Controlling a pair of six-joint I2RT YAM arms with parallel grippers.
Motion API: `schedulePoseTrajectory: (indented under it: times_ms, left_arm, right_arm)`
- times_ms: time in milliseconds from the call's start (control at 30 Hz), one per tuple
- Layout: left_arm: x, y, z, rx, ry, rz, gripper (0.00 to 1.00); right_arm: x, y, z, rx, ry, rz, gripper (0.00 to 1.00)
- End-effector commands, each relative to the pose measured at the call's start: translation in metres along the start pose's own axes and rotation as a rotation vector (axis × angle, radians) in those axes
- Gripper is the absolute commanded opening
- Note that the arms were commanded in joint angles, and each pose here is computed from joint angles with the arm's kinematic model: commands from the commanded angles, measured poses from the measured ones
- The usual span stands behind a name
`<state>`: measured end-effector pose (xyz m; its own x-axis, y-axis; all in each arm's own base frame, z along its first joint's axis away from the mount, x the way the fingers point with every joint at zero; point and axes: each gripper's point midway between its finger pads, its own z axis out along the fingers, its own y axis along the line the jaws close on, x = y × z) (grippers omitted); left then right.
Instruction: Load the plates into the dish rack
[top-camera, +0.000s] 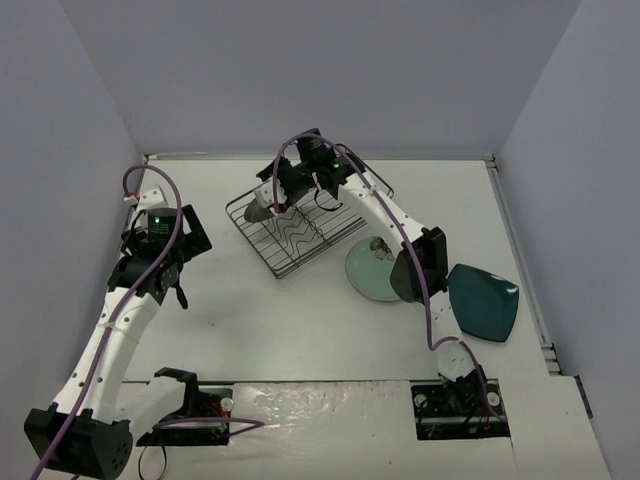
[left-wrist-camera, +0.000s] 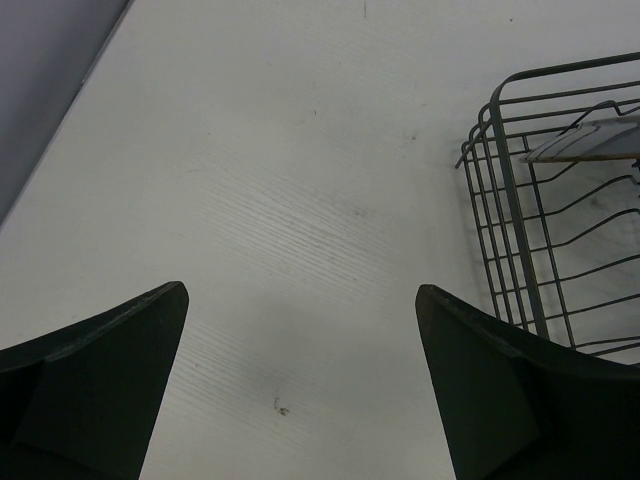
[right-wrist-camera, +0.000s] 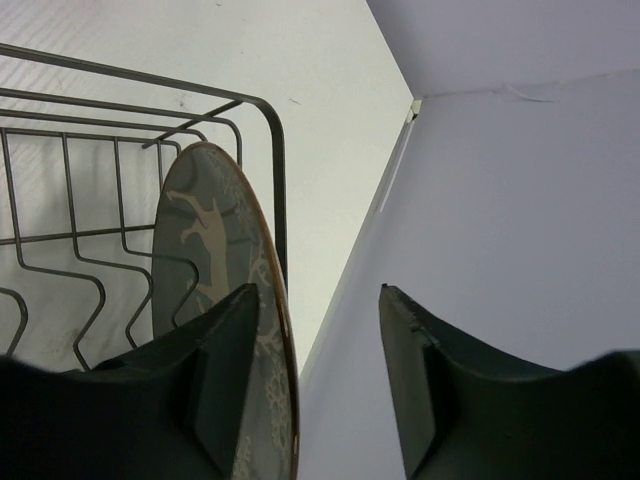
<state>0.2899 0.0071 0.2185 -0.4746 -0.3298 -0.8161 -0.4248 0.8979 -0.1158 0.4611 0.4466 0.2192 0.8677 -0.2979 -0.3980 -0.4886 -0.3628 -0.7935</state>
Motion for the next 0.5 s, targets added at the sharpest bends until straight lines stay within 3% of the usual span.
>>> schedulePoseTrajectory:
  times_ms: [0,133,233,467]
  left_arm:
    - [-0.026,-0.008,-0.01,0.036,-0.069,-0.029,0.97]
    - [-0.026,-0.009,-0.011,0.045,-0.07,-0.032,0.97]
    - [-0.026,-0.009,-0.013,0.049,-0.071,-0.033,0.97]
    - [-0.026,-0.009,-0.015,0.063,-0.079,-0.047,0.97]
  right_arm:
    - [-0.036,-0.048,-0.029,0.105,-0.014,-0.093,0.56]
    - [-0.053,-0.049,-0.039,0.098,-0.023,-0.121,0.68]
    - [-0.065,-0.043,-0.044,0.074,-0.026,-0.135,0.89]
    - [-0.086,-0.027,-0.057,0.033,-0.027,-0.143,0.97]
